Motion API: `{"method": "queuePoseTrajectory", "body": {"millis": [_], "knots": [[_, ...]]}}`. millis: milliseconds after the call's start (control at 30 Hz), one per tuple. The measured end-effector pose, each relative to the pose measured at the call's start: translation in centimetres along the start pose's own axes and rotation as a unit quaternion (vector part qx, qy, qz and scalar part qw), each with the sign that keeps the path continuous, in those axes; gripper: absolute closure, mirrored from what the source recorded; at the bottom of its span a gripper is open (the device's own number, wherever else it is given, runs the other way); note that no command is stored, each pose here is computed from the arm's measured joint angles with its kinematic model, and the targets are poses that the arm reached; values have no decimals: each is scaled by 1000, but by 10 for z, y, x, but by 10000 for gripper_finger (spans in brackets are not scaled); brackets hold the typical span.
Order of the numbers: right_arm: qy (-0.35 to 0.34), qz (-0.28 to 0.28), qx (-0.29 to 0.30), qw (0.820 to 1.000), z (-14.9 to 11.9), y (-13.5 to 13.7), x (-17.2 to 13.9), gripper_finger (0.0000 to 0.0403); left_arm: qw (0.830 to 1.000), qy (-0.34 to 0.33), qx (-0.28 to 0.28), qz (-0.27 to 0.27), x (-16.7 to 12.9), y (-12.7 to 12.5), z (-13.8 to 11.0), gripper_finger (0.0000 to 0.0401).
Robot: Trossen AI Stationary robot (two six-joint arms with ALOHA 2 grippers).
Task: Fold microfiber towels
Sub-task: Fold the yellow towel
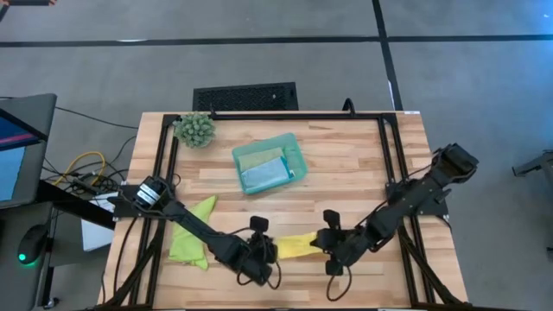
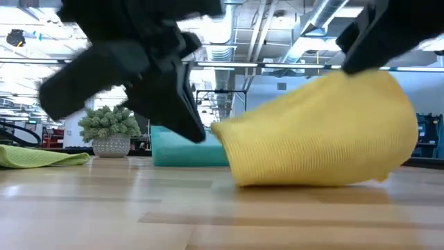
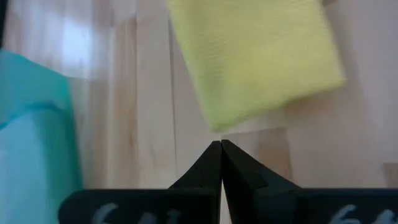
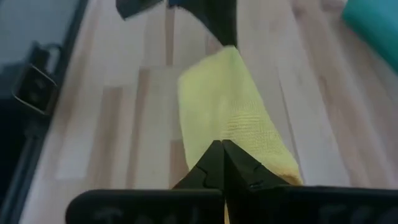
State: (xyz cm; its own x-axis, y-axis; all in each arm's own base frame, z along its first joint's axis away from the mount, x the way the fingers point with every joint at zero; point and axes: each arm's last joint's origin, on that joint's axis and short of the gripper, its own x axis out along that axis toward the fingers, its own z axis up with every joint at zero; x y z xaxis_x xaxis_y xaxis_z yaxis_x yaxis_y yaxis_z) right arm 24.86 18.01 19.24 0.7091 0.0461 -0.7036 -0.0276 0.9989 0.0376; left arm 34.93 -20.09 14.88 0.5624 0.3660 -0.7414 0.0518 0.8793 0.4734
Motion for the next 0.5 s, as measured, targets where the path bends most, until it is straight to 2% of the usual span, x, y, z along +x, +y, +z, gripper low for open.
{"method": "queuePoseTrajectory", "body": {"millis": [300, 500], "knots": [[-63, 14, 29, 997, 6, 12, -32, 385, 997, -56, 30, 47, -37, -21, 14, 401], [-39, 6, 47, 998, -3, 16, -20, 358, 996, -65, 33, 50, -43, -24, 16, 401]]}}
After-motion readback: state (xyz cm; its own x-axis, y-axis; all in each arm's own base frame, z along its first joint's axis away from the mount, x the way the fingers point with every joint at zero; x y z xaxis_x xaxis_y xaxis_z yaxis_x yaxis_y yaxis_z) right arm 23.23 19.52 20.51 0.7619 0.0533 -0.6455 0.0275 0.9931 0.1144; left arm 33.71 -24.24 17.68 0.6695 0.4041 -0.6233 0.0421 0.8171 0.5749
